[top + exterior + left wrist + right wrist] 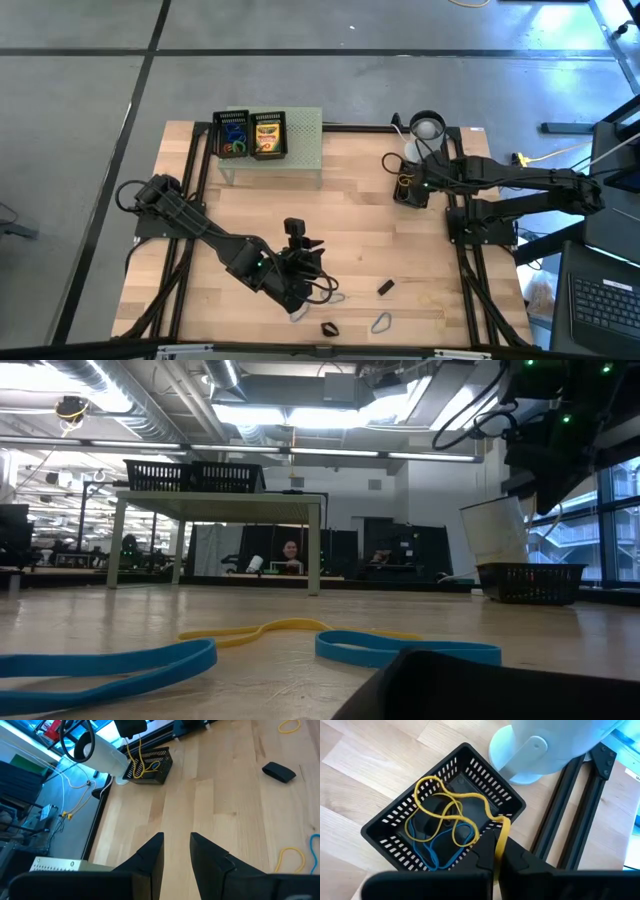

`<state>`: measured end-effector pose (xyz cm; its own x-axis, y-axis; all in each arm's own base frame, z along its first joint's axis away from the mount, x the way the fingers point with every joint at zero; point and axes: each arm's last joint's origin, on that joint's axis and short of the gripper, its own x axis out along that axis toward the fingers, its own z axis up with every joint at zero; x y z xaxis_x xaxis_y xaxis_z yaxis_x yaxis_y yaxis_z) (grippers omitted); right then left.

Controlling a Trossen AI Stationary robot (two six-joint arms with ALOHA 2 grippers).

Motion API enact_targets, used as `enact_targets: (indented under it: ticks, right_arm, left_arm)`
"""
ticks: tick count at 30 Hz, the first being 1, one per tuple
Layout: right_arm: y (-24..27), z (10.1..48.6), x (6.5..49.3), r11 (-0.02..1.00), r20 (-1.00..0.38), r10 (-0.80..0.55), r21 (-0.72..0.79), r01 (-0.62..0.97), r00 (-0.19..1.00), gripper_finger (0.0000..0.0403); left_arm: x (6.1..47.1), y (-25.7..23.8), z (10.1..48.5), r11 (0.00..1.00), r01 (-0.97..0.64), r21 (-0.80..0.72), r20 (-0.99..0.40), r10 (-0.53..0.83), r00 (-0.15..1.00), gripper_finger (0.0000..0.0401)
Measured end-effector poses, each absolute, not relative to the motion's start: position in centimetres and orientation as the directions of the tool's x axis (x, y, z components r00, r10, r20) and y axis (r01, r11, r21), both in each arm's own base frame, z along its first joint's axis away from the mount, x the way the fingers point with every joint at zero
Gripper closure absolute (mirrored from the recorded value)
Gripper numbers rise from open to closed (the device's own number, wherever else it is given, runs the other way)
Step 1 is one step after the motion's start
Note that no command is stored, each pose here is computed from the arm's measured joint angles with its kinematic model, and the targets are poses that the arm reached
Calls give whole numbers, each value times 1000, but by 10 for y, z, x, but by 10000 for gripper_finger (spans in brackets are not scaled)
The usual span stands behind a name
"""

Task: Pick & Place Office Desk Supplies
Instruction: Put the yellow rubber band into the black bin

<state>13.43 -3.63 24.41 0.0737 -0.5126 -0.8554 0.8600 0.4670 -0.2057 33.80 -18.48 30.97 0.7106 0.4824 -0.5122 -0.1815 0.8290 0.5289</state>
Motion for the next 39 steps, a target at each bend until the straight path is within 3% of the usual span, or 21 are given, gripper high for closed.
enact_targets:
  ticks: [17, 25, 39]
  right_arm:
    - [-39, 246, 134, 404, -800, -598, -242, 882, 55, 395]
    - [-37, 245, 141, 442, -850, -507, -114, 890, 143, 394]
    - [-36, 245, 144, 470, -864, -471, -78, 879, 175, 394]
  left_arm:
    - [338, -185, 310, 829, -181, 529, -512, 482, 711, 315]
    - [338, -185, 310, 829, -181, 529, -512, 482, 711, 315]
    - [337, -184, 309, 823, -172, 542, -521, 489, 700, 315]
